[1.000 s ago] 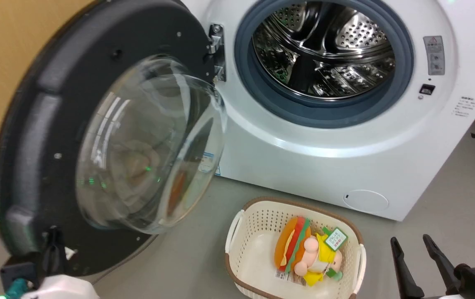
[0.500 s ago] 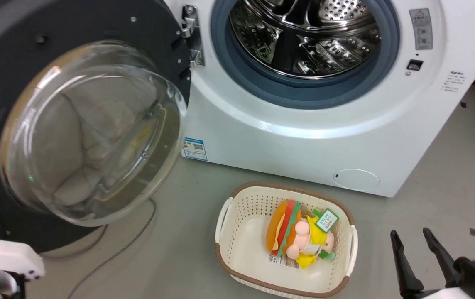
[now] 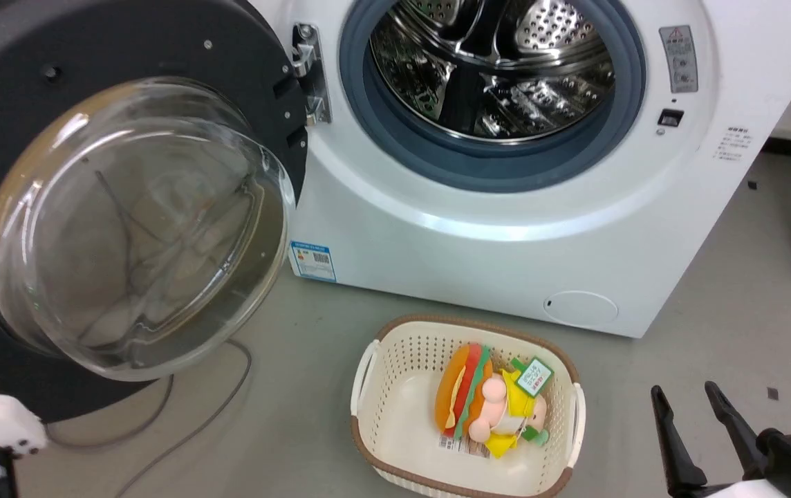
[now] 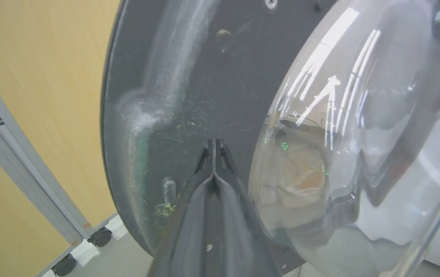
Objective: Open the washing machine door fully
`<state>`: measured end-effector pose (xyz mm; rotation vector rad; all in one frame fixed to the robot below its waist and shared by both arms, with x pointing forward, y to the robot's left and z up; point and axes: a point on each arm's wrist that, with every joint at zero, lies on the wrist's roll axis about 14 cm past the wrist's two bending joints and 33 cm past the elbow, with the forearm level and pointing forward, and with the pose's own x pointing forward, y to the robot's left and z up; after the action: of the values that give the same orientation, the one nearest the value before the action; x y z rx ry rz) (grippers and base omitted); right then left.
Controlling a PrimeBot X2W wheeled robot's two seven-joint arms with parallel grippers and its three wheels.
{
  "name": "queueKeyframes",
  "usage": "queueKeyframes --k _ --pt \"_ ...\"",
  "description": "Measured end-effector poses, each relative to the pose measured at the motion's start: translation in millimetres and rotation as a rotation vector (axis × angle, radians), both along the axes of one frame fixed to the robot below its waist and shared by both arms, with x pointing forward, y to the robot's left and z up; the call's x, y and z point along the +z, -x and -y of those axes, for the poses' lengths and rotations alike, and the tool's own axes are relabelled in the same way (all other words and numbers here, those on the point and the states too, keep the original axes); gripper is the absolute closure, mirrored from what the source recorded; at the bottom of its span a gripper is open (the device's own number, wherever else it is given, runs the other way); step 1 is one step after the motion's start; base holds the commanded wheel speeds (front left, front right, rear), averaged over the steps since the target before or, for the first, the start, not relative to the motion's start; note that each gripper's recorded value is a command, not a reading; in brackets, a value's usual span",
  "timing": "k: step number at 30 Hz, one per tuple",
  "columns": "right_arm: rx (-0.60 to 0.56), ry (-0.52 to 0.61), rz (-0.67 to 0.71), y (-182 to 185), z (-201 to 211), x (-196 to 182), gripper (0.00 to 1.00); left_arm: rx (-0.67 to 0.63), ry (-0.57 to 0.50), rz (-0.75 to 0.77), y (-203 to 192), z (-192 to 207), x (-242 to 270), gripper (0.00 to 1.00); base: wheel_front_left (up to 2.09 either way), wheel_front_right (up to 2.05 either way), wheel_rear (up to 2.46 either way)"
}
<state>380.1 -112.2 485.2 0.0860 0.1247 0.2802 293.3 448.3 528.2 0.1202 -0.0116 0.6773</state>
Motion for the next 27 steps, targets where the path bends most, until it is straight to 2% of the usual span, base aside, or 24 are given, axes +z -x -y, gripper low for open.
queueKeyframes --k 9,10,12,13,14,20,27 --pt "0.016 -0.014 0.029 6.1 -5.2 11.3 0.0 -0.049 0.018 0.111 32.8 59.5 3.0 1.0 0.0 0.0 0.0" --pt "0.022 -0.013 0.031 6.7 -6.9 12.2 0.0 -0.056 0.025 0.123 37.0 67.6 3.2 0.96 0.0 0.0 0.0" --pt "0.031 -0.013 0.039 6.6 -10.0 14.8 0.0 -0.071 0.048 0.139 43.0 84.0 0.7 0.51 0.0 0.0 0.0" --pt "0.036 -0.014 0.042 6.9 -11.6 16.0 0.0 -0.082 0.059 0.141 44.8 92.5 -1.6 0.15 0.0 0.0 0.0" --pt "0.04 -0.015 0.046 7.1 -12.9 17.3 0.0 -0.094 0.071 0.141 46.3 101.0 -4.1 0.0 0.0 0.0 0.0" --pt "0.033 -0.014 0.064 9.3 -10.8 22.9 0.0 -0.188 0.068 0.136 41.3 136.4 -4.7 0.0 0.0 0.0 0.0" --pt "-0.004 0.02 0.085 15.6 2.7 30.2 0.0 -0.353 0.038 0.117 16.7 178.6 -3.4 0.0 0.0 0.0 0.0"
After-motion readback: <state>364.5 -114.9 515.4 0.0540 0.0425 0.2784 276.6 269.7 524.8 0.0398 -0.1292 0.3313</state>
